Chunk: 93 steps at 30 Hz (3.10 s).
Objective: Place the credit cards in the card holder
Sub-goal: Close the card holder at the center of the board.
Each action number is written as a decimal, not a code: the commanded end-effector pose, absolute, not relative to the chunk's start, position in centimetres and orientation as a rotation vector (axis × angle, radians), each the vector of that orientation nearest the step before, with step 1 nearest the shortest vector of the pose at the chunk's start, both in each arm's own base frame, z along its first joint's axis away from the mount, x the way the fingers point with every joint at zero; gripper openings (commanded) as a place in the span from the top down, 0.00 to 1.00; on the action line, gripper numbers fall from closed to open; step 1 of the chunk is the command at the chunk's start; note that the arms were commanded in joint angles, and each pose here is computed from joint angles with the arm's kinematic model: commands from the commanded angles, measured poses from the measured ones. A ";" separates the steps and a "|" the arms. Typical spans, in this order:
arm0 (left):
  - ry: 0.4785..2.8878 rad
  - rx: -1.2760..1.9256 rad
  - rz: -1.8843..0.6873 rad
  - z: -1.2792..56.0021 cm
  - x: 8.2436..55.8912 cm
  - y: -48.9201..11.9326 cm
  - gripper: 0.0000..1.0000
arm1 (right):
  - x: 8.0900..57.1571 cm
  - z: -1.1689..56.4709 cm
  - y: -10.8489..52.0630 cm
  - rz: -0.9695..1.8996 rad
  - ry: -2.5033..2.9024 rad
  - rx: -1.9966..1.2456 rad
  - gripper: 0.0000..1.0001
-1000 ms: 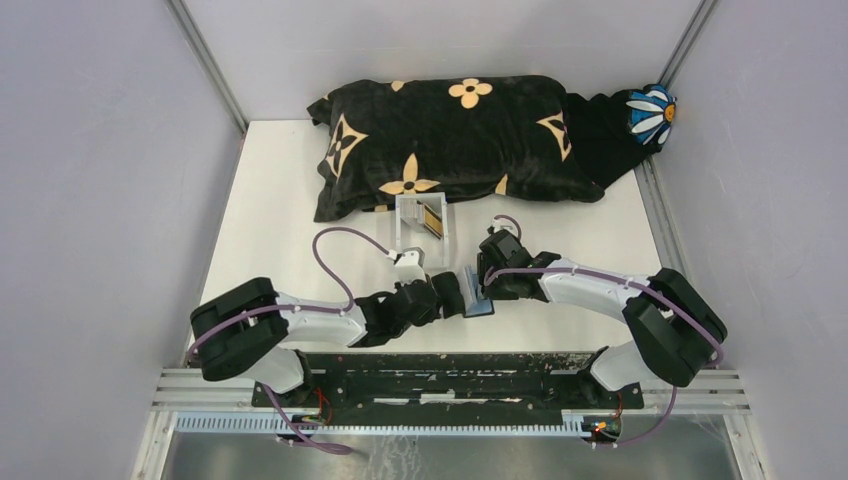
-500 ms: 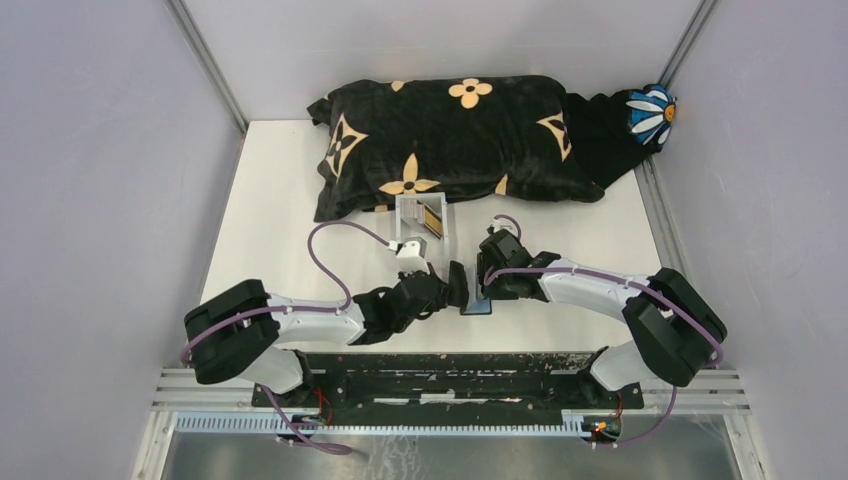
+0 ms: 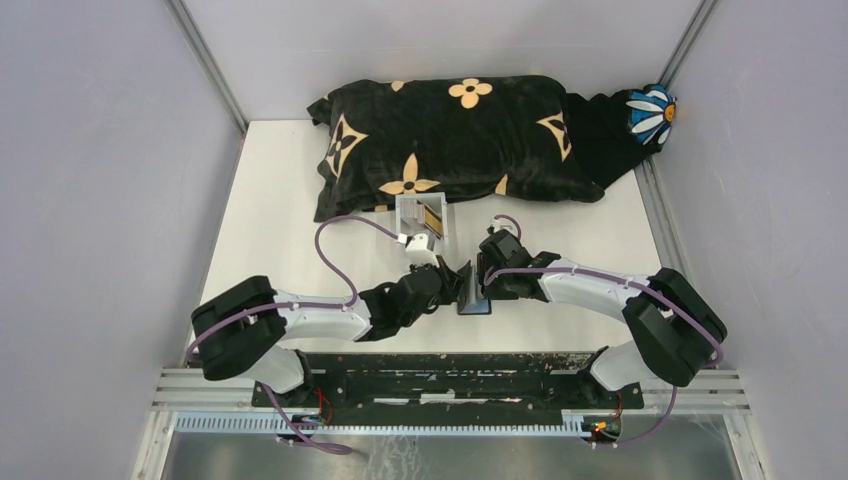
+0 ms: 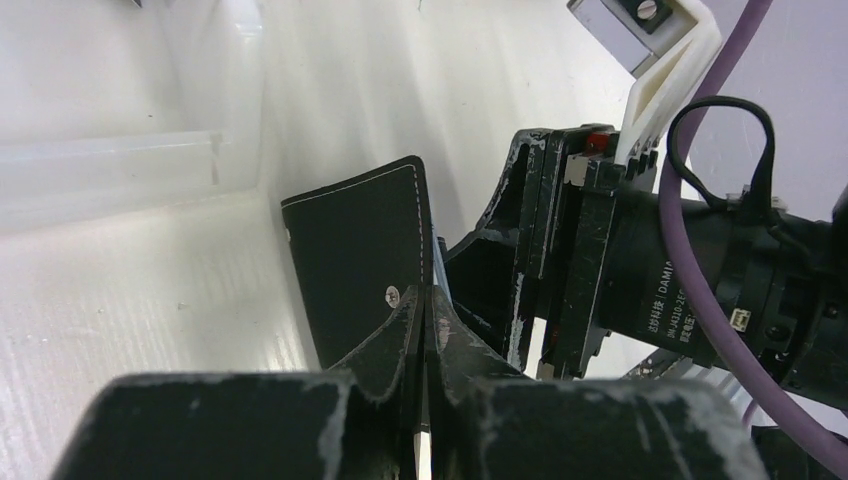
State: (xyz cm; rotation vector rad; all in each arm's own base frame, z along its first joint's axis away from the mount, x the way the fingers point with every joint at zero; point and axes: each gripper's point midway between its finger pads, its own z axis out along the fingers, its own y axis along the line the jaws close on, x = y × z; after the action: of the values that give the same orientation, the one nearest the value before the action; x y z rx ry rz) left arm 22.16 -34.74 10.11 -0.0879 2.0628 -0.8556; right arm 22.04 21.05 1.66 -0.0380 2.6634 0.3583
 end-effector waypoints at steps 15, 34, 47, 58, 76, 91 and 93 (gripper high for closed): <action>2.069 -0.034 -0.910 9.1 21.9 -37.2 0.92 | 20.5 1.9 17.7 0.197 2.708 -0.062 0.48; 2.141 -0.014 -0.827 5.9 21.3 -36.0 0.93 | 22.9 3.2 19.6 0.279 2.637 -0.119 0.48; 2.142 -0.069 -0.724 4.4 21.2 -32.6 0.93 | 24.2 3.2 20.3 0.311 2.556 -0.131 0.48; 2.167 -0.039 -0.699 3.3 21.2 -32.9 0.93 | 26.2 3.0 19.5 0.180 2.494 -0.140 0.55; 2.191 -0.014 -0.696 2.5 21.1 -33.6 0.93 | 26.8 6.5 18.4 0.137 2.381 -0.111 0.67; 2.206 0.003 -0.688 2.2 21.1 -34.0 0.93 | 27.2 6.8 19.6 0.154 2.414 -0.129 0.66; 2.207 0.003 -0.688 2.2 21.1 -34.1 0.93 | 27.1 6.5 19.7 0.154 2.427 -0.134 0.67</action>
State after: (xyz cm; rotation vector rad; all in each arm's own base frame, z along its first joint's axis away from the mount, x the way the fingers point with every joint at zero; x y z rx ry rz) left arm 21.02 -33.98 2.67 -0.0186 2.1974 -0.7230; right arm 26.21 18.45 5.34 -0.1282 2.4501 0.1213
